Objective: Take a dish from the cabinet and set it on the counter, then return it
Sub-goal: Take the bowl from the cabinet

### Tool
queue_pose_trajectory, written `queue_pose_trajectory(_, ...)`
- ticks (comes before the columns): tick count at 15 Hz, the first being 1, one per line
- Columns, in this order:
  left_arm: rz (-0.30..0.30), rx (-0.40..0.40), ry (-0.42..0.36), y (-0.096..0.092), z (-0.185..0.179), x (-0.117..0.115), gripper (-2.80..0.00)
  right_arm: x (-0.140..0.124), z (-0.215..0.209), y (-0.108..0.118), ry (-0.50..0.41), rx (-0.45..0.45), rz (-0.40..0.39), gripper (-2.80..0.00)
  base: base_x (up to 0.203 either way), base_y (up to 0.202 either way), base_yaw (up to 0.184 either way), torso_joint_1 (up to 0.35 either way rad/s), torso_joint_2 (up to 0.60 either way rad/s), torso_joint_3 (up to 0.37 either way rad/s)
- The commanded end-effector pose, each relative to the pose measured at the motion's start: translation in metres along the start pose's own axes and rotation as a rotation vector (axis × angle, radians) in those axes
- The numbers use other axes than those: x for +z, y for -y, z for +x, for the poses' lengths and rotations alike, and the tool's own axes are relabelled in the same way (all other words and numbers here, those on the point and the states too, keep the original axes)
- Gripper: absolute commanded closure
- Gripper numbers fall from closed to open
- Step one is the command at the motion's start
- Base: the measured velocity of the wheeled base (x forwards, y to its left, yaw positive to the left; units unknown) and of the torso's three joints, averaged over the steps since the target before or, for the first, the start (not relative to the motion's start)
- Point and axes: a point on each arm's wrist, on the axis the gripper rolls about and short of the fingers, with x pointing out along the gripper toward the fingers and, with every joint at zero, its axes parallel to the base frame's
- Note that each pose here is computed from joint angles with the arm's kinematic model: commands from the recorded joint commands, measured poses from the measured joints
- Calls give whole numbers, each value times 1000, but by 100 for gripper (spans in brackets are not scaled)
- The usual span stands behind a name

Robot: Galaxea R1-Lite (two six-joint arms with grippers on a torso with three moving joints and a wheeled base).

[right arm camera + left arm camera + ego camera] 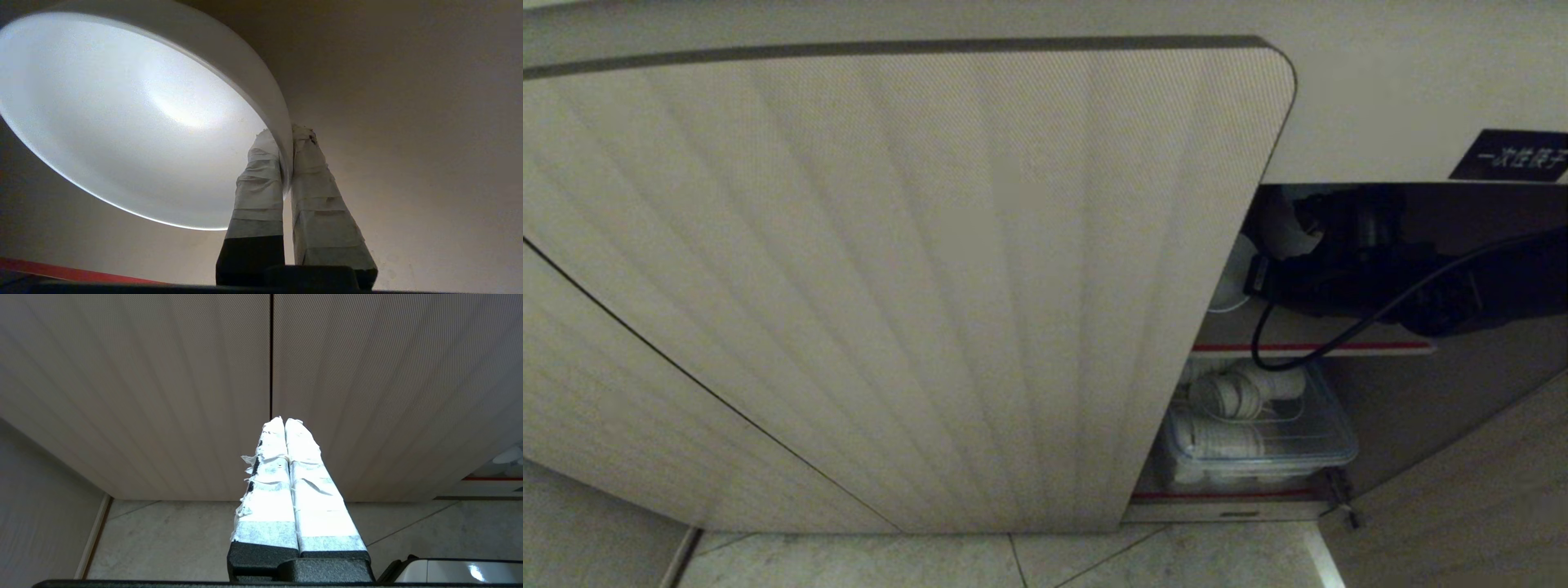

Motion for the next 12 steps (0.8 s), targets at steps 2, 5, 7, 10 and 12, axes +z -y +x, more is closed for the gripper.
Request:
queue_pose_trajectory(2, 0, 1, 1, 0, 0, 0, 0, 1, -2, -1, 1, 5, 3, 0, 0, 0, 0, 0, 0, 0)
queue_pose_trajectory(5, 0, 1, 1, 0, 0, 0, 0, 1, -7, -1, -27, -4, 8, 0, 0, 0, 0, 0, 0, 0)
queue_pose_trajectory(7, 0, 1, 1, 0, 0, 0, 0, 2, -10, -1, -36, -7, 10, 0, 0, 0, 0, 0, 0, 0)
queue_pose_trajectory(10, 0, 1, 1, 0, 0, 0, 0, 5, -17, -2, -43, -8, 16, 0, 0, 0, 0, 0, 0, 0)
queue_pose_trajectory(12, 0, 1, 1, 0, 0, 0, 0, 6, -21, -1, -52, -13, 20, 0, 0, 0, 0, 0, 0, 0)
